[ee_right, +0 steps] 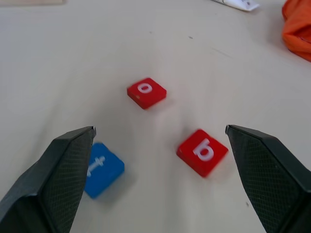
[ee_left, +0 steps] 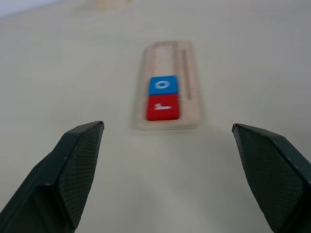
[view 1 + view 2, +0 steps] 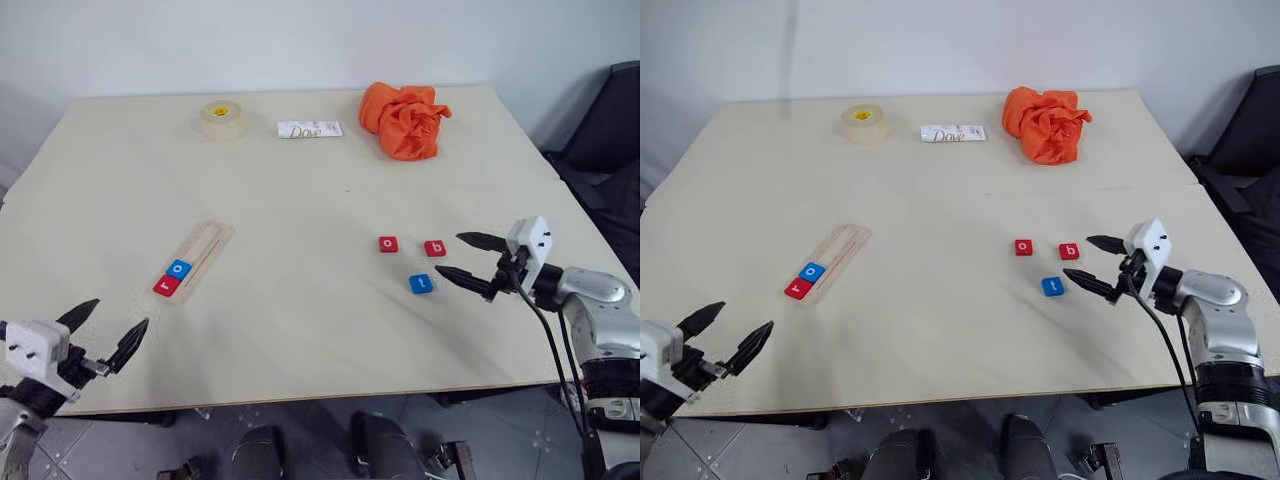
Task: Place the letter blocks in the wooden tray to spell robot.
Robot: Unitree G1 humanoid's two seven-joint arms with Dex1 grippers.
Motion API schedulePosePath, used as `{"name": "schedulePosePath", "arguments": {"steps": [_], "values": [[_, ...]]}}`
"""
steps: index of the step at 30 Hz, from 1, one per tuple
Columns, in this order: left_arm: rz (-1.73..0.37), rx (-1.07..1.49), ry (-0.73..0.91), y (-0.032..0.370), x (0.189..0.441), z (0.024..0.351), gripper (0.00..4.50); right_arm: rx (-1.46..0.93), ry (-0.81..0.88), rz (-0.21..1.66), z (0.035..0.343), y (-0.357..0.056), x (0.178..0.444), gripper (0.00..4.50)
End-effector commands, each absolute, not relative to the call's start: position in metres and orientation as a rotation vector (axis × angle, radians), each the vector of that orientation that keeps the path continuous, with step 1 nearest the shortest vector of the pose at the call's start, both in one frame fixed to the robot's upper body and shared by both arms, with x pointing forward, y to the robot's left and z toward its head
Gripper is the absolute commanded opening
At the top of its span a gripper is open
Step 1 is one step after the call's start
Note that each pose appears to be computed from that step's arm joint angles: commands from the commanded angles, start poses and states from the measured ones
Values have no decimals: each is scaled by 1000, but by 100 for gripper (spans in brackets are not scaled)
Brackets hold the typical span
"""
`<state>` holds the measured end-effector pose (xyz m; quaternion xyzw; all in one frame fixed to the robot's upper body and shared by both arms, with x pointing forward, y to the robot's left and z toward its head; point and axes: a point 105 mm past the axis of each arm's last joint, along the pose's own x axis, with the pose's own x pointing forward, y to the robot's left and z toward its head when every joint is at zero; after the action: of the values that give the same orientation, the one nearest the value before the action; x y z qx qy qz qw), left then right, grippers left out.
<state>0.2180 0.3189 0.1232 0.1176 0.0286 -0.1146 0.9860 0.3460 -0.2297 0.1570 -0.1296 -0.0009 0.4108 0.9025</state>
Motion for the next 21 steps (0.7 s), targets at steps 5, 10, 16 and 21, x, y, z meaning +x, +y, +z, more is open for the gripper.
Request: {"name": "schedulePosePath", "arguments": {"steps": [5,10,16,21], "values": [[-251,249,67,313,256,138,450,-280,-64,858,175,-218,352,447],[-273,248,84,307,279,144,450,-262,-66,816,174,-220,356,447],[-313,246,173,297,294,134,450,-260,-70,816,174,-221,352,447],[-299,253,195,295,302,133,450,-257,-67,818,173,-223,346,447]]}}
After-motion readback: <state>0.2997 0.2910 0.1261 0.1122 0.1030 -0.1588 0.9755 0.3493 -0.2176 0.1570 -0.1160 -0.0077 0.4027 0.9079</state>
